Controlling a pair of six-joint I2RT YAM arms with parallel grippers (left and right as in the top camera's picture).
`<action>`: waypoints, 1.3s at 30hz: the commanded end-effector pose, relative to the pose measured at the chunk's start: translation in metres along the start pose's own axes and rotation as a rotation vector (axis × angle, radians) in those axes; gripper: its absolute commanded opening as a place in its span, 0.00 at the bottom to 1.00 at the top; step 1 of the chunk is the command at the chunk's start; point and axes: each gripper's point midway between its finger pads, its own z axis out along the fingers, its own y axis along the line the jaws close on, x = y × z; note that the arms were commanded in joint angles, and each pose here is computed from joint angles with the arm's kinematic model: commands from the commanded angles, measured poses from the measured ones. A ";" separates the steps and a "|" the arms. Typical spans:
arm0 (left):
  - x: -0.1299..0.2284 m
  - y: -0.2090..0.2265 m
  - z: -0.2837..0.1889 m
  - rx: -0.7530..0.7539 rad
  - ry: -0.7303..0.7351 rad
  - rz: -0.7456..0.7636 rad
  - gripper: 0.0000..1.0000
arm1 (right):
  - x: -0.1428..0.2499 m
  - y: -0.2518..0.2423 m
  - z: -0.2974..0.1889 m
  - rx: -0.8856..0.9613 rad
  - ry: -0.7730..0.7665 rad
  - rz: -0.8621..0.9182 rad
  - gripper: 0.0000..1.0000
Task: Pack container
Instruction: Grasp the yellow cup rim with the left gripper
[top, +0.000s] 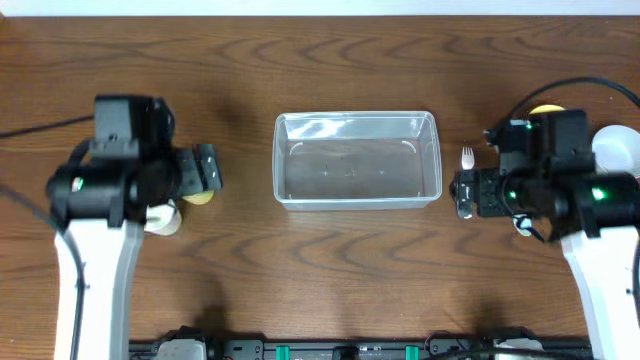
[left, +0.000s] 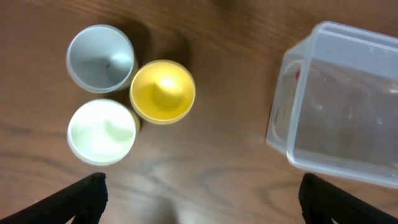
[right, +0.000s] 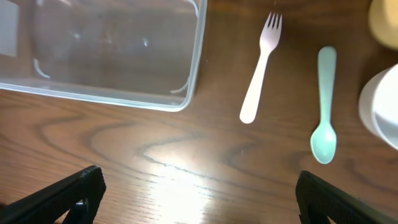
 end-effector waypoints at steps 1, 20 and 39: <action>-0.010 -0.002 0.032 -0.009 0.069 -0.019 0.98 | -0.003 0.002 0.011 -0.003 0.045 -0.001 0.99; 0.024 0.014 0.170 -0.129 0.455 -0.024 0.98 | -0.002 -0.001 0.035 0.003 0.135 0.010 0.99; 0.022 0.019 0.175 -0.158 0.448 -0.017 0.35 | 0.004 -0.002 0.035 0.004 0.157 0.012 0.90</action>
